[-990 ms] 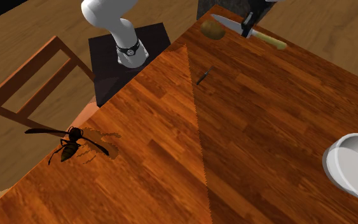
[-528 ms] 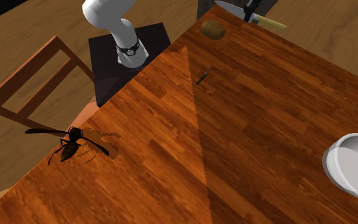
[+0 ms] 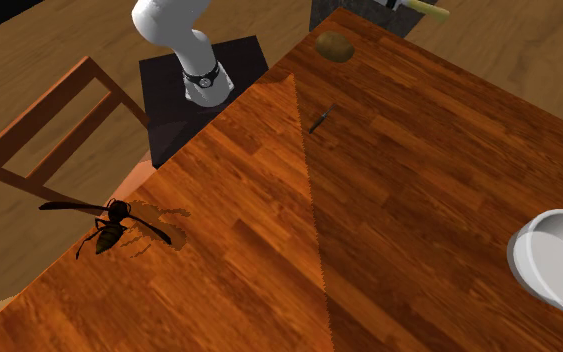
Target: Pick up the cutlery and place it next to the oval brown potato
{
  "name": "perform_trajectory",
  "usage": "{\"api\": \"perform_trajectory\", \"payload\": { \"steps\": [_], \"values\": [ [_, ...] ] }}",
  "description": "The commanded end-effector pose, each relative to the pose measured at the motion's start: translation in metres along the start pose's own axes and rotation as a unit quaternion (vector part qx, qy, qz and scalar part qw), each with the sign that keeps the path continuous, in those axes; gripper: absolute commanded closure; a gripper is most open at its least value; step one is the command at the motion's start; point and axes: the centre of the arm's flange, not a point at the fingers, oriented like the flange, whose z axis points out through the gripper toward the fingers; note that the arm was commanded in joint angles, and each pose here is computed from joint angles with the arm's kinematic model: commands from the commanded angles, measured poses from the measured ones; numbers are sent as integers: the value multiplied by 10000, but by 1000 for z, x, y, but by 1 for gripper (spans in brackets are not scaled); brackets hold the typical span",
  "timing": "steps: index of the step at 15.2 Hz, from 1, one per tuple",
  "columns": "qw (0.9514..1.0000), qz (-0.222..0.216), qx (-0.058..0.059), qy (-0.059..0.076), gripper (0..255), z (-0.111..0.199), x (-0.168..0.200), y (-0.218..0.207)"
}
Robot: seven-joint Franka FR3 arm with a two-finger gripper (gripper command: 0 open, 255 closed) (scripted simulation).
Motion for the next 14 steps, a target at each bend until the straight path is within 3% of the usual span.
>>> {"api": "perform_trajectory", "payload": {
  "steps": [1, 3, 14],
  "values": [
    [10000, 16, 0, 1, 255, -1, -6, -25],
    [10000, 16, 0, 1, 255, -2, -16, -49],
    [10000, 16, 0, 1, 255, 57, -17, -49]
  ]
}}
